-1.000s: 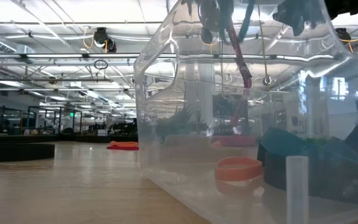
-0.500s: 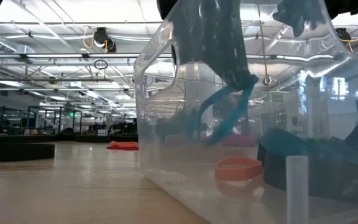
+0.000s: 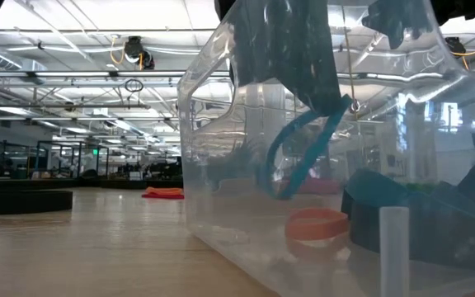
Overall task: Pick and place rubber bands into bin
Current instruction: Put the blue rubber band into the transparent container, then put the black rubber band into the transparent container
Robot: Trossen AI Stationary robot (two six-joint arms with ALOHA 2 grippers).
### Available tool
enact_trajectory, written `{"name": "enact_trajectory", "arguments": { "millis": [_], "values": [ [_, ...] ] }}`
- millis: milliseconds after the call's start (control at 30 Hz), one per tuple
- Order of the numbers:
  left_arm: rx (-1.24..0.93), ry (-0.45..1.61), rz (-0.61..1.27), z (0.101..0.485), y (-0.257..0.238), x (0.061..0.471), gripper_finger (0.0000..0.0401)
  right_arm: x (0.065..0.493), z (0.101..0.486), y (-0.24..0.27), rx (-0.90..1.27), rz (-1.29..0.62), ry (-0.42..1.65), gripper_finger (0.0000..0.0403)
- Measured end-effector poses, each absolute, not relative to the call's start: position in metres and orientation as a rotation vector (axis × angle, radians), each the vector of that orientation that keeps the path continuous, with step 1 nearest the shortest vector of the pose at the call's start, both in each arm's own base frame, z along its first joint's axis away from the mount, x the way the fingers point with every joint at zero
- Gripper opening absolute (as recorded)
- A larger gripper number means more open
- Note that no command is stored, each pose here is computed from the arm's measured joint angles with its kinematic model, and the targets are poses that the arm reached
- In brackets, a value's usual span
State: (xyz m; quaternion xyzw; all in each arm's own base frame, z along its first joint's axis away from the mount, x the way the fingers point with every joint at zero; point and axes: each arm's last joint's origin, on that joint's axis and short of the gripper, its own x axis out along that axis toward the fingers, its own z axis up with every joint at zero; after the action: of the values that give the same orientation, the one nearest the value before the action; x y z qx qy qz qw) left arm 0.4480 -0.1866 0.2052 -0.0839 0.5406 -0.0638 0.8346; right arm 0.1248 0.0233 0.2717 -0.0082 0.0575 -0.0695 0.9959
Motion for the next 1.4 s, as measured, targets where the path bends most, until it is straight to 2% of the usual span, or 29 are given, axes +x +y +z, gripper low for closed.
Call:
{"name": "enact_trajectory", "arguments": {
  "millis": [200,1067,1200,1400],
  "values": [
    [-0.178,1.145,-0.134,0.205,-0.186,0.448,0.0011,0.125,0.272,0.023,-0.018,-0.139,0.115,0.0144],
    [-0.201,1.149,-0.124,0.206,-0.183,0.449,0.0146,0.125,0.272,0.023,-0.021,-0.139,0.116,0.0144],
    [-0.258,1.155,-0.179,0.221,-0.175,0.447,0.0154,0.125,0.272,0.023,-0.028,-0.138,0.117,0.0144],
    [-0.31,1.089,-0.22,0.265,-0.16,0.436,0.0154,0.125,0.272,0.023,-0.028,-0.139,0.117,0.0144]
  ]
}}
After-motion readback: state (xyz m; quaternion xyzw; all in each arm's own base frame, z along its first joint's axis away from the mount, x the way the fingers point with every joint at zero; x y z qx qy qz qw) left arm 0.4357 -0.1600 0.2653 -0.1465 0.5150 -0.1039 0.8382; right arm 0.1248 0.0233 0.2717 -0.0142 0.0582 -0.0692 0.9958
